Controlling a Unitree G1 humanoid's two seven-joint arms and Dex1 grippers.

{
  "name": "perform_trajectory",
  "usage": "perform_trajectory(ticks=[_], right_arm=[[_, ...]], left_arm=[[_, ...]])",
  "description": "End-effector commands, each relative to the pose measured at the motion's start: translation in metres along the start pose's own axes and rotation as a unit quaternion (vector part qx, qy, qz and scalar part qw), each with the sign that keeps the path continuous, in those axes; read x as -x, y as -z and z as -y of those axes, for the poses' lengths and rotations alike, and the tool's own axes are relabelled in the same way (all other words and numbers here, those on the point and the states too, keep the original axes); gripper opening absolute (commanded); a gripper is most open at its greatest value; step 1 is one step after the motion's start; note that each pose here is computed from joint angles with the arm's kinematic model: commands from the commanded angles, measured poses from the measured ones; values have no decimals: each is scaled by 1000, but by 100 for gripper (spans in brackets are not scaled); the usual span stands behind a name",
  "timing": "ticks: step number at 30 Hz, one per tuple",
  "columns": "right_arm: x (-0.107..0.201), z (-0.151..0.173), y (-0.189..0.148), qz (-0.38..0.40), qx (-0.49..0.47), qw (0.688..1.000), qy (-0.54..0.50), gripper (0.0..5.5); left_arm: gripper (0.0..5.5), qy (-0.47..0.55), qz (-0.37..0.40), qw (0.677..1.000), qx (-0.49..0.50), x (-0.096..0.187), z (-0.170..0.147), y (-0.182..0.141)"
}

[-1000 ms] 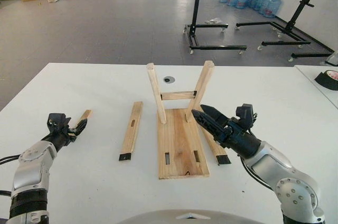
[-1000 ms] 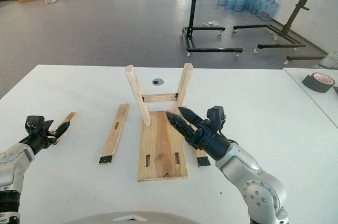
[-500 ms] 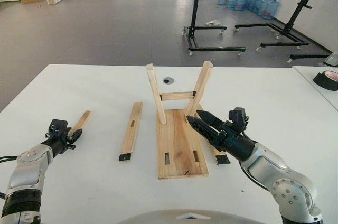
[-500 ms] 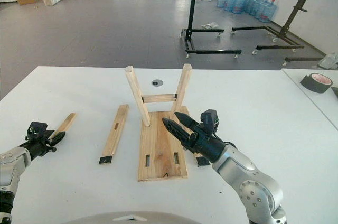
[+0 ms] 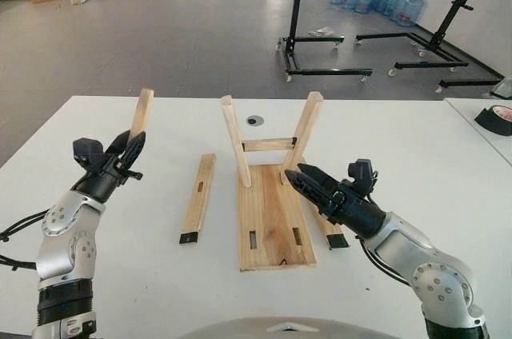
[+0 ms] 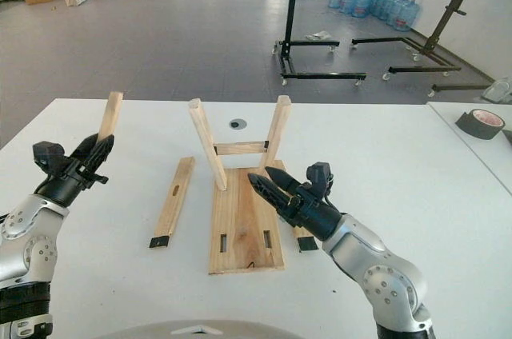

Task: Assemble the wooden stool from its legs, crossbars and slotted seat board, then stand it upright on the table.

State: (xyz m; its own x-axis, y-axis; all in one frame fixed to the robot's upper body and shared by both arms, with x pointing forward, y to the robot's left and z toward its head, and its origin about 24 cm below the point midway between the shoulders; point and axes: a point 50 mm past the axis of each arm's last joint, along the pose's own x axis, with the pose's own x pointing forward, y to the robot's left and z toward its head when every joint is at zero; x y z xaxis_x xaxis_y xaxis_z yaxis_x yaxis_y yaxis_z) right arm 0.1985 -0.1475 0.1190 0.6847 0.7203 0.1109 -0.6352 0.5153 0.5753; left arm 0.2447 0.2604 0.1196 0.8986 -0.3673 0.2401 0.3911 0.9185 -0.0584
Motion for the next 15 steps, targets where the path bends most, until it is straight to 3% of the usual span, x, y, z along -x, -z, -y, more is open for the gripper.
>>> perform_trajectory(ticks=[1, 4, 7, 11, 15], right_arm=[[-8, -1, -12, 29, -16, 999, -22, 352], [-18, -11, -22, 59, -47, 995, -60, 352], [-33, -22, -25, 75, -73, 991, -80, 352], [-55, -31, -3, 64, -159, 983, -64, 352], [-66, -23, 5, 69, -186, 980, -18, 352]], left_arm=[[127, 131, 55, 988, 57, -8, 34, -22], [127, 248, -28, 968, 39, -9, 67, -2], [127, 285, -72, 956, -3, -12, 79, 15], [127, 281, -41, 958, -49, -27, 92, 15], [127, 301, -20, 951, -71, -34, 103, 12]])
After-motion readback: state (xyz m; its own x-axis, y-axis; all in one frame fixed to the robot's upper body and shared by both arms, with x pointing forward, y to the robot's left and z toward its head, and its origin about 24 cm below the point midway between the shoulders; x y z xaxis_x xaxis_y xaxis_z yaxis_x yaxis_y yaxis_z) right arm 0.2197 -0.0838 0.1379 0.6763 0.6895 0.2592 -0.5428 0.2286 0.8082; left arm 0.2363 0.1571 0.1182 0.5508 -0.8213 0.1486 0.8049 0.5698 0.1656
